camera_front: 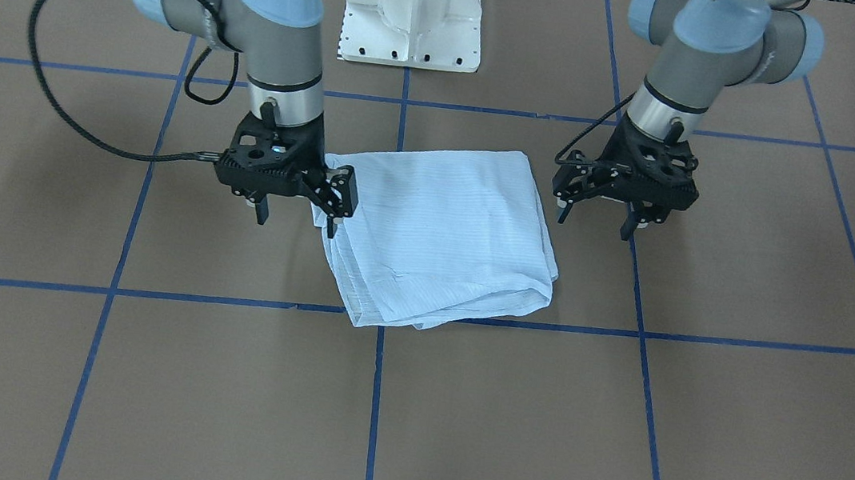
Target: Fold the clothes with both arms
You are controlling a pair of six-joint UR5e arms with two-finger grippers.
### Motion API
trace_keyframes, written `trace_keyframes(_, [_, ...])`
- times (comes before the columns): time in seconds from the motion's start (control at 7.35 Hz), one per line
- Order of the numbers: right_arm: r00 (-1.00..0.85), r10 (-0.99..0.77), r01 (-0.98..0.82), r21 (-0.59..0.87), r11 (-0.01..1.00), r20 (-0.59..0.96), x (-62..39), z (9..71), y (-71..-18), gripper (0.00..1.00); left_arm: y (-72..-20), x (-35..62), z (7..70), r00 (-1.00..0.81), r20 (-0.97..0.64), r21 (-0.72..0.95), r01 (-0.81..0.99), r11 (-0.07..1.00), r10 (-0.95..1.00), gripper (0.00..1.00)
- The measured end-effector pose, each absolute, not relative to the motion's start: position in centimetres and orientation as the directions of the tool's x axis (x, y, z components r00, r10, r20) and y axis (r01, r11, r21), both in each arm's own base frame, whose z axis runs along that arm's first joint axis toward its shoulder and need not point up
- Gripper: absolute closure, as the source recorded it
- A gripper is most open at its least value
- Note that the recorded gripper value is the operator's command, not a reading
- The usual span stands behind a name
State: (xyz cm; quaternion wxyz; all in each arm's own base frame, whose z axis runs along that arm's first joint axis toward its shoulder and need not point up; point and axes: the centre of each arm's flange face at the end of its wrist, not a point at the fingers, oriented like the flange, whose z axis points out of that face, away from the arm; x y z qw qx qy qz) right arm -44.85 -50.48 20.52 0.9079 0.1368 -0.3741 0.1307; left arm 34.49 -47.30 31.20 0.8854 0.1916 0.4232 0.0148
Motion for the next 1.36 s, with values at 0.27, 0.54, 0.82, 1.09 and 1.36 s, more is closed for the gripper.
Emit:
trace_keyframes(0.27, [0.752,0.033,-0.203,0.184,0.962,0.658,-34.7,24.5,-56.2,0.00,-50.4,25.0,35.9,0.686,-0.647,0.464,0.009,0.886,0.333,0.00])
trace_keyframes(0.54, [0.775,-0.100,-0.054,0.223,0.973,0.623,-22.1,31.6,-60.2,0.00,-51.8,14.0,41.6,0.705,-0.554,0.536,-0.104,0.838,0.443,0.00])
trace_keyframes(0.82, [0.756,-0.231,0.082,0.262,0.962,0.612,-9.4,40.7,-60.1,0.00,-51.3,2.5,49.2,0.700,-0.501,0.563,-0.182,0.806,0.509,0.00])
trace_keyframes(1.09, [0.739,-0.181,0.077,0.186,0.980,0.648,-1.5,50.2,-55.5,0.00,-48.0,-4.5,56.7,0.706,-0.523,0.520,-0.180,0.835,0.477,0.00])
trace_keyframes(1.36, [0.730,-0.118,0.051,0.118,0.992,0.674,1.1,57.2,-50.2,0.00,-45.6,-6.4,62.1,0.717,-0.577,0.419,-0.152,0.895,0.392,0.00])
